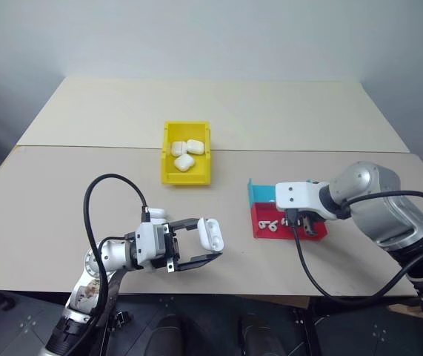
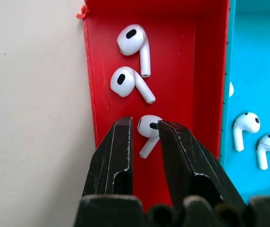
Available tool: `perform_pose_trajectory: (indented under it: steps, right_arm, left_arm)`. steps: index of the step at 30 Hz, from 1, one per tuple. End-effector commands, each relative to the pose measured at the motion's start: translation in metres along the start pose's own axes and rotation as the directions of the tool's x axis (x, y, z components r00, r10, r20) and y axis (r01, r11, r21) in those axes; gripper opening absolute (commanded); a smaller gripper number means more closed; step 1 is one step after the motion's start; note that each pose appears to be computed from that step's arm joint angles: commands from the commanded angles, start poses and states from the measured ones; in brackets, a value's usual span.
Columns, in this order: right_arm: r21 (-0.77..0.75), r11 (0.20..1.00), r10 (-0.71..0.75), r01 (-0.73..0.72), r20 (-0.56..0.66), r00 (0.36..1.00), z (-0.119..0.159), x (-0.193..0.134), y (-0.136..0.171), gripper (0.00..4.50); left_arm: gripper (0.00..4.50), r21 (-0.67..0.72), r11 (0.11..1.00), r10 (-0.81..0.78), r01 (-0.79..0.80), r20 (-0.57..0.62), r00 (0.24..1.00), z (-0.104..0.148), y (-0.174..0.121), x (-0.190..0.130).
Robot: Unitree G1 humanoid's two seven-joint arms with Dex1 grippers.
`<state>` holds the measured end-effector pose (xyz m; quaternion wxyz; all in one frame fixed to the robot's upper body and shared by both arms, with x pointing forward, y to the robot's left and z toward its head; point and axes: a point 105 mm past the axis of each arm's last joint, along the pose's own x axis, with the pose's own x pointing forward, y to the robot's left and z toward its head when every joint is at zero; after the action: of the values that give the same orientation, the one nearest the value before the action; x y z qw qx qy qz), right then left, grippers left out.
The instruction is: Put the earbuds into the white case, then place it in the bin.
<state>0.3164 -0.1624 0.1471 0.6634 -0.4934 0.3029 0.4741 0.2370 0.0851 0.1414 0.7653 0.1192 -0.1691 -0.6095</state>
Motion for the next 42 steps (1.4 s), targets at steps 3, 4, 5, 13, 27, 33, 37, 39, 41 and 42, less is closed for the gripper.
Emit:
perform_pose_trajectory:
  steps: [3, 4, 5, 13, 27, 33, 37, 39, 41, 42]
  right_arm:
    - [-0.022, 0.998, -0.056, 0.056, -0.012, 0.998, -0.001, -0.01, -0.008, 1.34]
    - [-0.02, 0.998, -0.052, 0.051, -0.011, 0.999, -0.001, -0.009, -0.007, 1.56]
    - [-0.015, 0.998, -0.056, 0.056, -0.01, 0.998, 0.0, -0.009, -0.008, 1.79]
    - [0.016, 0.998, -0.067, 0.067, -0.012, 0.998, -0.001, -0.007, -0.012, 2.41]
    - [0.166, 0.985, -0.046, 0.051, -0.032, 0.998, -0.009, 0.006, -0.015, 2.41]
    - [0.188, 0.981, -0.045, 0.048, -0.021, 0.999, -0.006, 0.005, -0.015, 2.41]
    - [0.197, 0.98, -0.031, 0.035, -0.02, 0.999, -0.005, 0.008, -0.013, 2.41]
    - [0.202, 0.979, -0.027, 0.031, -0.021, 0.999, -0.006, 0.009, -0.013, 2.41]
    - [0.202, 0.979, -0.023, 0.027, -0.021, 1.0, -0.006, 0.01, -0.012, 2.41]
    - [0.202, 0.979, -0.022, 0.026, -0.021, 1.0, -0.006, 0.01, -0.012, 2.41]
  left_arm:
    - [2.72, 0.042, 0.999, -0.008, 0.007, 0.028, 1.0, 0.009, -0.001, 0.004]
    - [2.72, 0.042, 0.999, -0.007, 0.006, 0.028, 1.0, 0.009, -0.001, 0.005]
    - [2.72, 0.042, 0.999, -0.006, 0.005, 0.028, 1.0, 0.009, -0.001, 0.005]
    - [2.72, 0.038, 0.999, -0.001, 0.001, 0.012, 1.0, 0.01, -0.001, 0.004]
    - [2.72, 0.043, 0.999, 0.002, -0.002, 0.012, 1.0, 0.01, -0.001, 0.007]
    - [2.72, 0.046, 0.999, 0.012, -0.013, 0.009, 1.0, 0.01, 0.001, 0.005]
    - [2.72, 0.042, 0.999, 0.01, -0.011, 0.008, 1.0, 0.009, -0.001, 0.007]
    - [2.72, 0.041, 0.999, 0.01, -0.01, 0.009, 1.0, 0.009, -0.001, 0.007]
    - [2.72, 0.039, 0.999, 0.009, -0.01, 0.008, 1.0, 0.009, -0.002, 0.007]
    - [2.72, 0.038, 0.999, 0.009, -0.009, 0.007, 1.0, 0.009, -0.002, 0.007]
